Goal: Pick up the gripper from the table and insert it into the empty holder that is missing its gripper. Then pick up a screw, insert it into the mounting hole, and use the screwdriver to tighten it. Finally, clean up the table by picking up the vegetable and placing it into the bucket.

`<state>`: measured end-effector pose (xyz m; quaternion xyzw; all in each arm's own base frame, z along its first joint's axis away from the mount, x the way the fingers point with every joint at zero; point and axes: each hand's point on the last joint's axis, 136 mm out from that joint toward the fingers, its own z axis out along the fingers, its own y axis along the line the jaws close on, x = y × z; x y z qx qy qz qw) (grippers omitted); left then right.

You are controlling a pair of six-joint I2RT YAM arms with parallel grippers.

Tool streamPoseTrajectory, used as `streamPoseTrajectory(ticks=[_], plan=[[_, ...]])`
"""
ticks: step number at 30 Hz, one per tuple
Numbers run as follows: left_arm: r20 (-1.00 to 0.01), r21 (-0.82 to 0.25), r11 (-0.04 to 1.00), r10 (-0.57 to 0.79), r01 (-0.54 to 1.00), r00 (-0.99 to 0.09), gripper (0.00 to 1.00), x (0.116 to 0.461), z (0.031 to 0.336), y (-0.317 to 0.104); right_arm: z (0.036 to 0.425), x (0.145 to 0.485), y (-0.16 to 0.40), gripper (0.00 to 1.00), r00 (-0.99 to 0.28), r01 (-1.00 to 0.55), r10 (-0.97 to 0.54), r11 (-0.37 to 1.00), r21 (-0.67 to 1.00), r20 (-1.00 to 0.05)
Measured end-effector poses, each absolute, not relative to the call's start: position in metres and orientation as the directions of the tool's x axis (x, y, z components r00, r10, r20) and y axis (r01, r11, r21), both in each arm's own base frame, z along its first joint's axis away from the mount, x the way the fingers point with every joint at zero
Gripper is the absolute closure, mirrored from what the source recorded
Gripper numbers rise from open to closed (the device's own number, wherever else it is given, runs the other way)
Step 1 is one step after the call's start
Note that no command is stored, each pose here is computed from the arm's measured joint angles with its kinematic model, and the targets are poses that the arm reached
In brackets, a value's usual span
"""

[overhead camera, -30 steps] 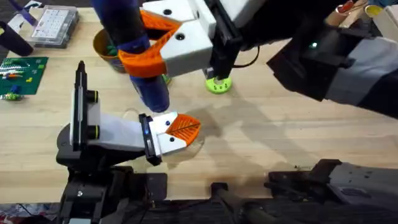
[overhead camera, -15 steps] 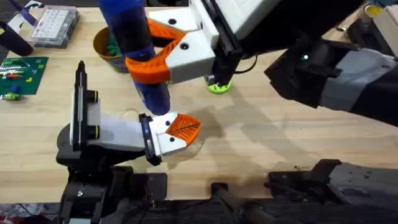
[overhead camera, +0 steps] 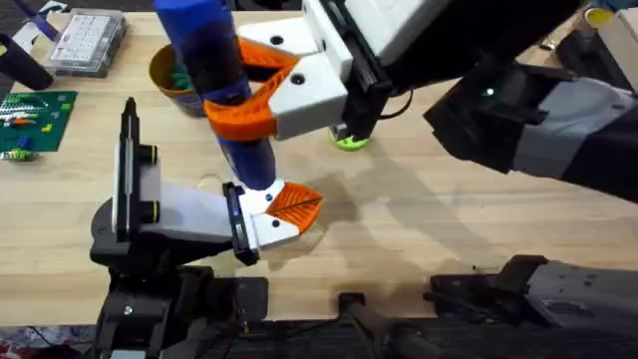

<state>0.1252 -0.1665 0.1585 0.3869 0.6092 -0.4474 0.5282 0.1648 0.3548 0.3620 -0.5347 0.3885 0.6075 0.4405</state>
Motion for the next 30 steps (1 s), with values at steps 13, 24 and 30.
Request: streamPoseTrajectory(ticks=[13, 24, 30], plan=[[-0.99, -0.136, 0.3, -0.001, 0.944, -0.142, 0.996, 0.125, 0.158, -0.167, 0.352, 0.163, 0.355, 0.975, -0.049, -0.947, 0.092, -0.322, 0.017, -0.995], [-0.99, -0.137, 0.3, -0.001, 0.944, -0.143, 0.996, 0.125, 0.158, -0.167, 0.35, 0.163, 0.355, 0.975, -0.025, -0.948, 0.098, -0.319, -0.008, -0.995], [-0.99, -0.137, 0.3, -0.001, 0.944, -0.143, 0.996, 0.125, 0.158, -0.167, 0.35, 0.163, 0.355, 0.975, -0.021, -0.948, 0.099, -0.319, -0.012, -0.995]])
